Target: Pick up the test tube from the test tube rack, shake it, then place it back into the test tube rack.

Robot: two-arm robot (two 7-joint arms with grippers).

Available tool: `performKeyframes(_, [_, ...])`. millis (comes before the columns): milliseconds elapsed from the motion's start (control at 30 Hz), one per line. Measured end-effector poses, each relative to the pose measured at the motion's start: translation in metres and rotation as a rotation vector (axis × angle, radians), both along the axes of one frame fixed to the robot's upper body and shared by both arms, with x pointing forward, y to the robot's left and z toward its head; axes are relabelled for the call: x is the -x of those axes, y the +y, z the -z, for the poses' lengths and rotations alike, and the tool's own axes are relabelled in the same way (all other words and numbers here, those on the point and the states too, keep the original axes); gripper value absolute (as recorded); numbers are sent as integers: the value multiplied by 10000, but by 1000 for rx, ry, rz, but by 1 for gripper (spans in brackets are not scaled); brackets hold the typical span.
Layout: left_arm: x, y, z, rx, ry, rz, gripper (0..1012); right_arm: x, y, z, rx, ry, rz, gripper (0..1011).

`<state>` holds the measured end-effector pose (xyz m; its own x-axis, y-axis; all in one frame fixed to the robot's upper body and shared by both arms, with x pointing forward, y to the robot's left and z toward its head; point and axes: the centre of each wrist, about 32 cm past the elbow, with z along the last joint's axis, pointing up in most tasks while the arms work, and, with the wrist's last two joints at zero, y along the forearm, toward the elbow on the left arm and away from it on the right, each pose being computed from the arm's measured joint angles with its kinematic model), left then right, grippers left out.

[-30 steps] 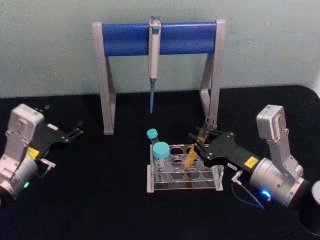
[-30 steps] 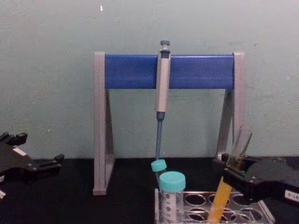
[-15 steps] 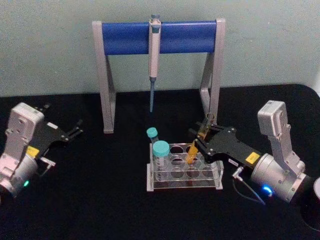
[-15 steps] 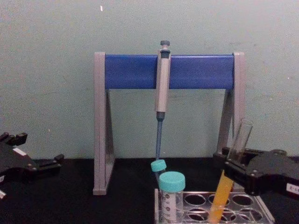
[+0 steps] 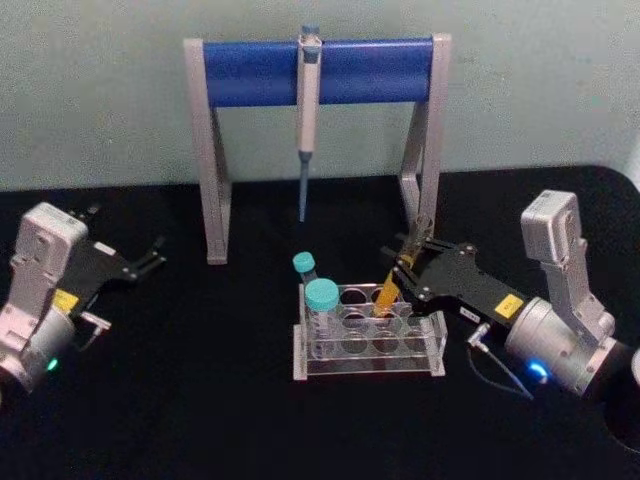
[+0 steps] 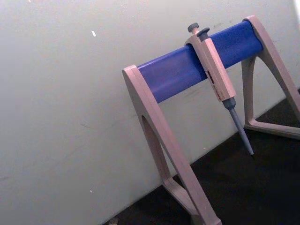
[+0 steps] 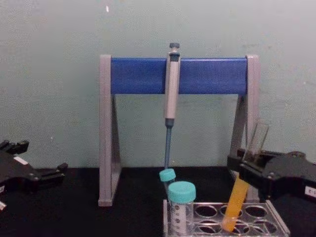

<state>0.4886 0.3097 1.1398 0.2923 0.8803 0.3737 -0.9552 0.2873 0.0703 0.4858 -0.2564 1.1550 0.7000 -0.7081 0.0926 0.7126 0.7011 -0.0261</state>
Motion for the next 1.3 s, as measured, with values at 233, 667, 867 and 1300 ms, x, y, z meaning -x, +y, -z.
performKeyframes(233, [0,0,0,0,0,0,1001,-18,0,-47,-3,-9,-5,230])
performKeyframes(667, [0,0,0,0,0,0,1001,-22,-3,-154,-13,-9,-14,230])
performKeyframes(867, [0,0,0,0,0,0,1001,-14,-15,-212,-17,-23,-18,230])
performKeyframes(1300, [0,0,0,0,0,0,1001,21,-34,-314,-21,-45,-37,230])
